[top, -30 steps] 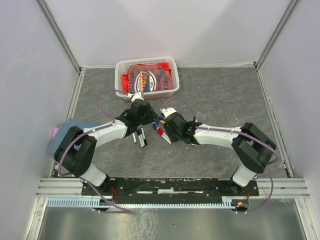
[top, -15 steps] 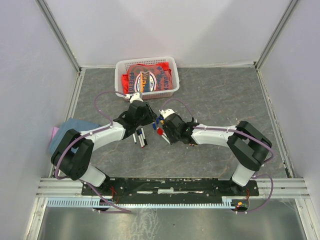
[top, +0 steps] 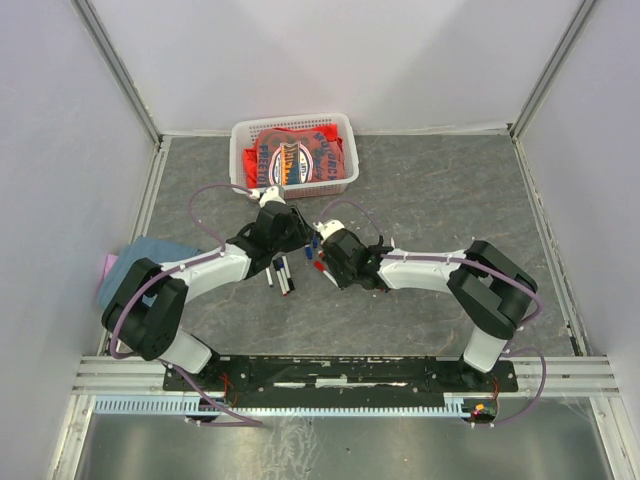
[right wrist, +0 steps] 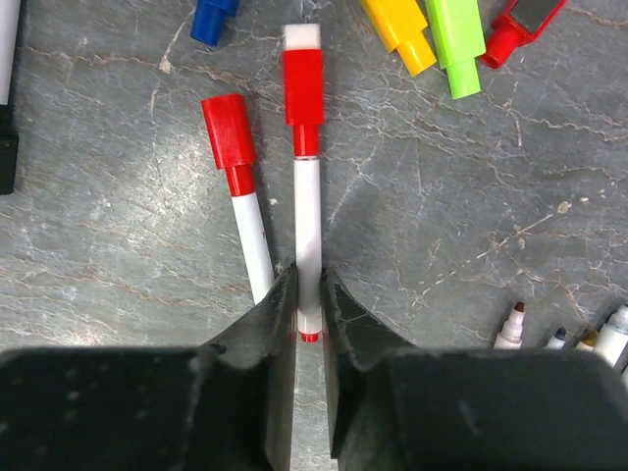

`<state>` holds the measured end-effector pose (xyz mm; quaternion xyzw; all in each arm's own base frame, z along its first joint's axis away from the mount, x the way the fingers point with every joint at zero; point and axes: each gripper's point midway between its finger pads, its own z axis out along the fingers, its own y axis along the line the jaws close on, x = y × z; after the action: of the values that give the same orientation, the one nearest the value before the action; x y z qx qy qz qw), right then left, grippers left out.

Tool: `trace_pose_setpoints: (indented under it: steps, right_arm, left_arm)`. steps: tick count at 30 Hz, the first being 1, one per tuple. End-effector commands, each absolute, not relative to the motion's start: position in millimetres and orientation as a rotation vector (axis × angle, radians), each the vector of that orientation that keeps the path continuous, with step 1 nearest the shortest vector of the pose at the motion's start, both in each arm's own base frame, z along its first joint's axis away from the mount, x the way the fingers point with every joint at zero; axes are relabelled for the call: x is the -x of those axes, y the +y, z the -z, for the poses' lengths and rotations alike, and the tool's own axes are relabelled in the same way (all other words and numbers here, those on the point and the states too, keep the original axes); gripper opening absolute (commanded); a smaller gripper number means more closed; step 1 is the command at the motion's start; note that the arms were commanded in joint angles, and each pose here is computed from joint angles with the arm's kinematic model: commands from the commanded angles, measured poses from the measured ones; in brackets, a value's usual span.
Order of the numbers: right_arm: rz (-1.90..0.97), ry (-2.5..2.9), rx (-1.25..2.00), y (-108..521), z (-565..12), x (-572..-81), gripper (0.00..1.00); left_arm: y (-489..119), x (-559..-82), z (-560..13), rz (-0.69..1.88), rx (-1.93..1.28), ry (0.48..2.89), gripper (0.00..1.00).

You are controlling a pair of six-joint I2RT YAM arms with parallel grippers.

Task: Open the pen caps

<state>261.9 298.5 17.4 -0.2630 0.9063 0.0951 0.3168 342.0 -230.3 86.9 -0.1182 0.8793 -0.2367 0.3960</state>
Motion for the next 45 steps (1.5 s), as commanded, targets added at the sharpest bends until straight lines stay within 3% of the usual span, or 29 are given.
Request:
trace_pose_setpoints:
  steps: [1,10,30,45]
  right_arm:
    - [-0.224,2.41,0.718,296.5,-6.7,-258.1,0.16]
    - [-0.276,2.368,0.699,297.4,-21.0,-256.4,0.01]
    - [-0.477,2.217,0.623,305.3,-81.3,-249.7,0.01]
    - [-0.574,2.17,0.575,311.6,-103.0,-249.0,0.01]
  left_arm:
    - [-239.5,-345.8,-112.0,0.69,0.321,2.158,0.53]
    - [-247.1,-339.6,-114.7,0.75,0.316,2.184,0.57]
    - [-275.9,-324.0,-110.7,1.04,0.321,2.262,0.59]
    - [-275.7,-317.8,-113.6,1.109,0.346,2.25,0.59]
